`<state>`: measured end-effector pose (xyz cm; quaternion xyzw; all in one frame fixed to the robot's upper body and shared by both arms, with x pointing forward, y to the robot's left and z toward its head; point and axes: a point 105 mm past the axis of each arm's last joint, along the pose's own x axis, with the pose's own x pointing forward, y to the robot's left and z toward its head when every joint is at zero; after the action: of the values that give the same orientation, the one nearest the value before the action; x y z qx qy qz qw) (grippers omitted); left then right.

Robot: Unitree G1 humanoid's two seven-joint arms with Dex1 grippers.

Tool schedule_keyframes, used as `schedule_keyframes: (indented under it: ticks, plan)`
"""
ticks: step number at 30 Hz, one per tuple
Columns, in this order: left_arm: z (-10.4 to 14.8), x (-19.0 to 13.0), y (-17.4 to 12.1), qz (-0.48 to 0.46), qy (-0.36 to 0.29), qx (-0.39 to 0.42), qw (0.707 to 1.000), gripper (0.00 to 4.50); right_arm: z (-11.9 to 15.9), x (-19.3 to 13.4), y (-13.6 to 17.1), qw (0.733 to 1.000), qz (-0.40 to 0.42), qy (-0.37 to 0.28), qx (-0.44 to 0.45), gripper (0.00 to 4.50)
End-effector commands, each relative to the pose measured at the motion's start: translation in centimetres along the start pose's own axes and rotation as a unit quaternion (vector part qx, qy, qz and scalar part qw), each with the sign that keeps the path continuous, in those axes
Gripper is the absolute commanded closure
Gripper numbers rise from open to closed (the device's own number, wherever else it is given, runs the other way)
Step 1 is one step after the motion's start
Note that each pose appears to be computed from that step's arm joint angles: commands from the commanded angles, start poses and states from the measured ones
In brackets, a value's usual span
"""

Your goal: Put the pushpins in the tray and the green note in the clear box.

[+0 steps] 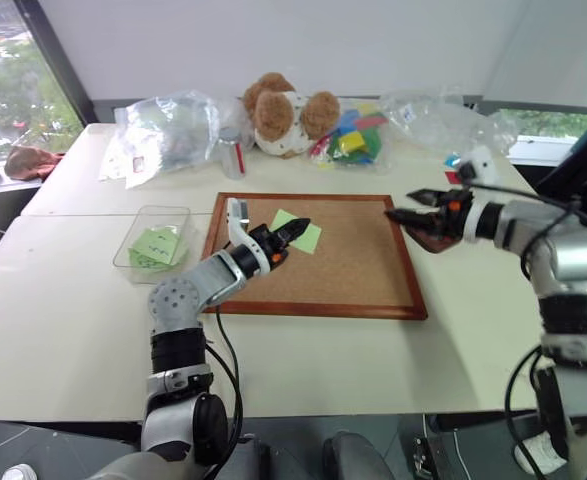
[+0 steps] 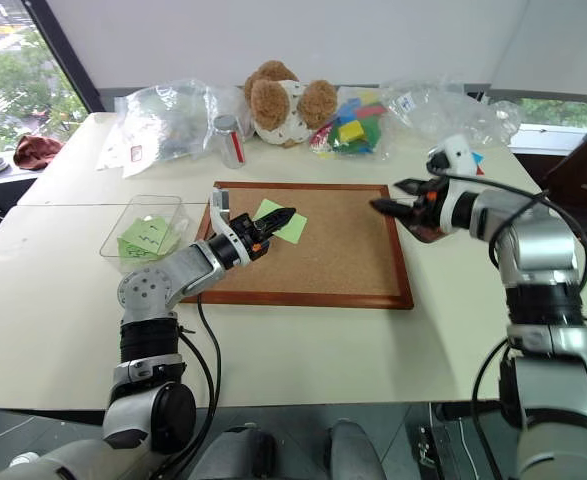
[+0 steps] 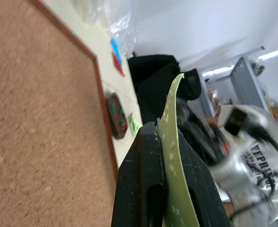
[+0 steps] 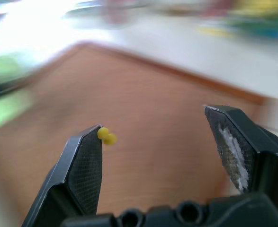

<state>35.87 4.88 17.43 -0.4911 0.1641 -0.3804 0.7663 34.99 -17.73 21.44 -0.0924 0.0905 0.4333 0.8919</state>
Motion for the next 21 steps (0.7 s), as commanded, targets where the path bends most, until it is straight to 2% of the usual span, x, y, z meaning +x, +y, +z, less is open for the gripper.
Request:
schedule_keyframes:
  ticks: [1,6,11,16,21]
  plan:
    - [1.3,-0.7,-1.7,-0.016,-0.028,0.027,0.999,4.50,2.5,-1.1,5.1,0.991,0.114,-0.020,-0.061,0.81]
    - [3.3,-2.2,-2.6,-0.003,-0.072,0.067,0.995,4.50,1.8,-1.0,6.3,0.986,0.137,0.013,-0.096,0.81]
    - [6.9,-4.8,-3.9,0.022,-0.141,0.118,0.983,4.50,3.0,0.0,6.5,0.985,0.145,-0.015,-0.088,0.81]
    - [11.0,-8.3,-5.4,0.061,-0.211,0.171,0.961,4.50,2.7,0.5,7.4,0.981,0.170,-0.014,-0.091,0.81]
    - [14.0,-11.8,-6.0,0.108,-0.274,0.200,0.934,4.50,2.6,1.2,8.4,0.977,0.191,-0.018,-0.094,0.81]
